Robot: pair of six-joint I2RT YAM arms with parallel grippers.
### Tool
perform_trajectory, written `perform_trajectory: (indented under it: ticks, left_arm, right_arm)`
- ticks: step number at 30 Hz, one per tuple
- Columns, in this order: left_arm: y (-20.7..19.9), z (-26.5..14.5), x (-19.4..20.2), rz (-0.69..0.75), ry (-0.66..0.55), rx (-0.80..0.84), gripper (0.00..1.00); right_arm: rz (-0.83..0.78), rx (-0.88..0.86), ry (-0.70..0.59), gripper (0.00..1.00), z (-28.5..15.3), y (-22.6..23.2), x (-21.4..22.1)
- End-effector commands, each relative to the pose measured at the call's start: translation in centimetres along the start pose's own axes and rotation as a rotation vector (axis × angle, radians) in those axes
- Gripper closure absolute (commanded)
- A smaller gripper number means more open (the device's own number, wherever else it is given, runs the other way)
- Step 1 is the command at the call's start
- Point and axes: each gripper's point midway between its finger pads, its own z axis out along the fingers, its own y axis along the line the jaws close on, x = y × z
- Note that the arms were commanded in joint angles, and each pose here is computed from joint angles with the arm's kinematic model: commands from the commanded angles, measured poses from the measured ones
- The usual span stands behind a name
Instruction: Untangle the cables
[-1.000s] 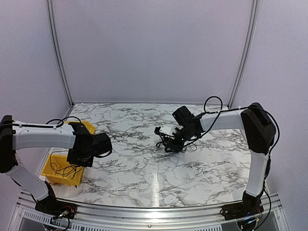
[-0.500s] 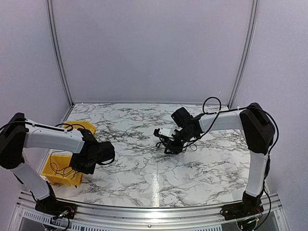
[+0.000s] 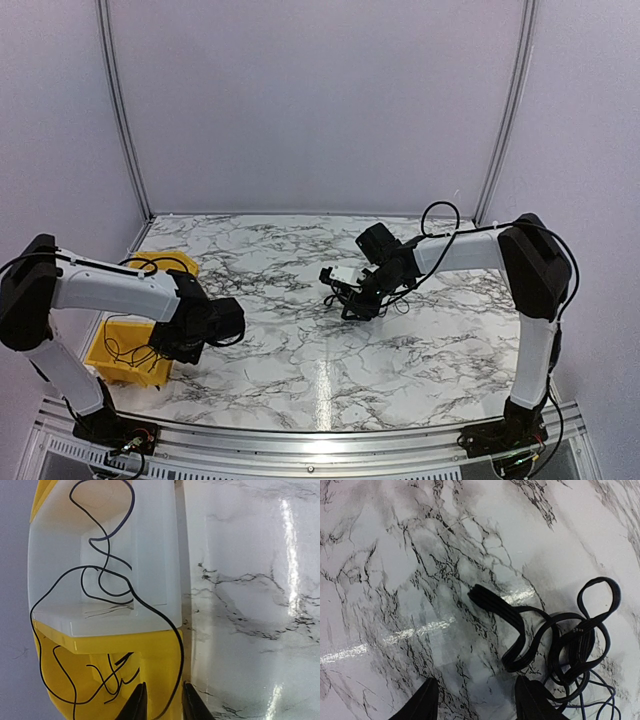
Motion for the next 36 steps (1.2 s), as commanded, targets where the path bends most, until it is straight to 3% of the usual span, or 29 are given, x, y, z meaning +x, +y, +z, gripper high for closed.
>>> perform_trajectory:
  ticks: [1, 7, 17, 28, 36]
  left_arm:
    - [-0.5, -2.4, -1.3, 0.03, -0.074, 0.037, 0.73]
    - [-1.6, -0.5, 0.4, 0.138, -0.008, -0.033, 0.73]
    - [-1.0, -0.4, -0.8, 0.124, -0.063, -0.102, 0.74]
    - [-0.6, 1.0, -0.6, 0.151, -0.061, -0.187, 0.87]
    - [0.9, -1.1, -1.6, 0.085, -0.106, -0.169, 0.99]
  right_arm:
    - [-0.024, -0.011, -0.011, 0.47, 0.1, 0.2, -0.8]
    - [-0.021, -0.016, -0.006, 0.47, 0.3, 0.2, -0.7]
    - [-0.02, -0.025, 0.0, 0.48, 0.4, 0.4, -0.5]
    - [-0.018, -0.029, -0.001, 0.48, 0.4, 0.4, -0.5]
    - [-0.018, -0.031, -0.003, 0.48, 0.3, 0.4, -0.6]
